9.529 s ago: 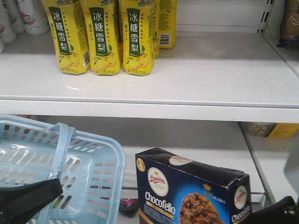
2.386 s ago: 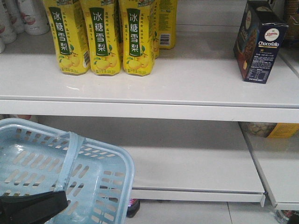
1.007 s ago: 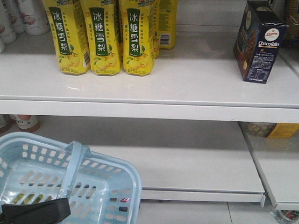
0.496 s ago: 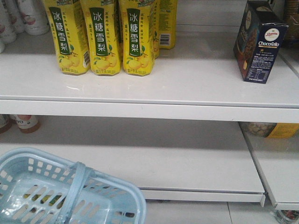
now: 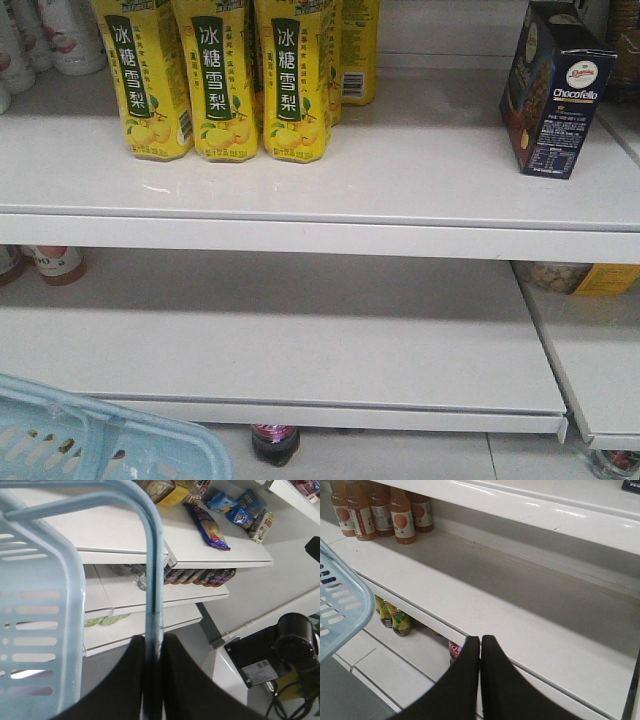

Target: Left arm holds basket, right arm returns cookies

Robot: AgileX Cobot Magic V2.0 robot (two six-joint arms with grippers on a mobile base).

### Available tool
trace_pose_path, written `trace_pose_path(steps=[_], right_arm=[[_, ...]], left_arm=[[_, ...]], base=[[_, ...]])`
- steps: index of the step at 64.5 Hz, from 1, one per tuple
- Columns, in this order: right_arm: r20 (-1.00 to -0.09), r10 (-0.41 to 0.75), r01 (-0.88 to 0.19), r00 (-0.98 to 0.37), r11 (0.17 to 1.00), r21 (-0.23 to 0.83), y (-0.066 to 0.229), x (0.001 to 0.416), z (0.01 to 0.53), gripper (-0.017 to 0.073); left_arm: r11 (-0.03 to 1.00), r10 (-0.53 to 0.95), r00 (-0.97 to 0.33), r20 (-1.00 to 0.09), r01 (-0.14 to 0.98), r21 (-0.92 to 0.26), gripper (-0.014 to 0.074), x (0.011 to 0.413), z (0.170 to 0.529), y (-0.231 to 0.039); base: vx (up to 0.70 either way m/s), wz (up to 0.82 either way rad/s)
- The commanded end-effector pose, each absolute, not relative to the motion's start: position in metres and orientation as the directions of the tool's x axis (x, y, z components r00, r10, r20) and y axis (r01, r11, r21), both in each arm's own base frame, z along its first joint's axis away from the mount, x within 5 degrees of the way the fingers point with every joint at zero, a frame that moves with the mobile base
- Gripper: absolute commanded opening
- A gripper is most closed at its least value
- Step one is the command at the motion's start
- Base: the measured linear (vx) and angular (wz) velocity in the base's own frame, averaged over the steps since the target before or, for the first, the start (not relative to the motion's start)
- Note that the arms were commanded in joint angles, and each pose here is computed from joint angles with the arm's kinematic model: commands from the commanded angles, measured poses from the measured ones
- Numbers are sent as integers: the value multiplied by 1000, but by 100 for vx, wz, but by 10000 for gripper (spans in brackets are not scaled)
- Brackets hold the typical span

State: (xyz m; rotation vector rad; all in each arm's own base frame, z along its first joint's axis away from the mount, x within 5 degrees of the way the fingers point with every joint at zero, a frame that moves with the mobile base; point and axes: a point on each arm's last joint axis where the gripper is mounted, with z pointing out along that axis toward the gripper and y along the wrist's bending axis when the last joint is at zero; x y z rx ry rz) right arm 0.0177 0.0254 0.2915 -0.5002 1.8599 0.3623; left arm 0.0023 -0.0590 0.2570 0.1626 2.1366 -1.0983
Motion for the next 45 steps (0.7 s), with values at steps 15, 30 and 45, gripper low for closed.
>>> trace_pose_path(steps=[15,30,45], right_arm=[[-966,-118,-493,-230,870,12,26,19,304,-4],[-966,-118,-493,-230,870,12,26,19,304,-4],[-966,-118,-493,-230,870,12,26,19,304,-4]], left_arm=[[725,-202,-544,-815,477,-498,-7,-8,265,-46],[820,-209,-412,-887,420,-389,-7,3,269,-34],[827,-325,-288,-901,375,-418,-7,16,271,-29]], base=[[0,0],[0,0],[0,0]])
